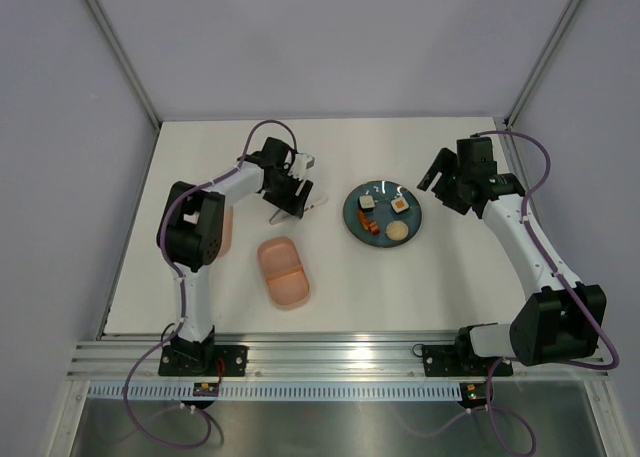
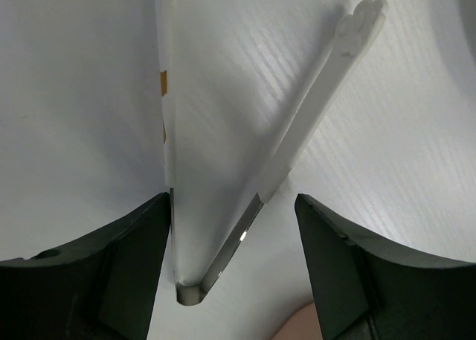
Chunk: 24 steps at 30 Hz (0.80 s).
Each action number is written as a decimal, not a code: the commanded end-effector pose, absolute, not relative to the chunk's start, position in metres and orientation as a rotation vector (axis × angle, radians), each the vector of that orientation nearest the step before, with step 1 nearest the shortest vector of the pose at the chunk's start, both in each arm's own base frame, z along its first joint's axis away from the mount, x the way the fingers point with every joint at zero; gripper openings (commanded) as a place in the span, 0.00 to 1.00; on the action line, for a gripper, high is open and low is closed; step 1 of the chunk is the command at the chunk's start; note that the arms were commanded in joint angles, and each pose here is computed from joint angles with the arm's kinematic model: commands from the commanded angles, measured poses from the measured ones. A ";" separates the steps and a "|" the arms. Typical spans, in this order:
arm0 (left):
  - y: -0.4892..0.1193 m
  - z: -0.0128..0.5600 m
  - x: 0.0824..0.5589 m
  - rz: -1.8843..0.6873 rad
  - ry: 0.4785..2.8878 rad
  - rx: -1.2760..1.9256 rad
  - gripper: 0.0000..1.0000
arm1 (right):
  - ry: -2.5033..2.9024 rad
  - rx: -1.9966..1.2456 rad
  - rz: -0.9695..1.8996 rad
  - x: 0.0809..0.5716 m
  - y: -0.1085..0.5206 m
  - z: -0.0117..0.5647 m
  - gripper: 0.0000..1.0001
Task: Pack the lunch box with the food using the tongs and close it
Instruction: Pick up the clamp at the center of the board.
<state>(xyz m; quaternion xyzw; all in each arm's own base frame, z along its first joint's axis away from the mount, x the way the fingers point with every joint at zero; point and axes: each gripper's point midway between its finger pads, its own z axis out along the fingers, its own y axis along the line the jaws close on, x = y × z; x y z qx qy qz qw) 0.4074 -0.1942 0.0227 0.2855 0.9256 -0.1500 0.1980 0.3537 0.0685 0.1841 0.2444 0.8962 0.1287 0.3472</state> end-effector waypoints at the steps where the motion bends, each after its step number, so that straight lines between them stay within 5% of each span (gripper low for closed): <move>1: -0.214 0.024 0.385 -0.528 2.618 0.763 0.71 | 2.272 0.621 0.379 0.358 0.074 0.203 0.82; 11: -0.211 0.039 0.392 -0.350 2.607 0.692 0.75 | 2.268 0.624 0.397 0.356 0.076 0.203 0.82; 16: -0.197 0.036 0.382 -0.240 2.633 0.778 0.89 | 2.263 0.628 0.396 0.355 0.075 0.203 0.82; 24: -0.188 0.019 0.377 -0.195 2.643 0.862 0.83 | 2.267 0.628 0.407 0.356 0.077 0.202 0.82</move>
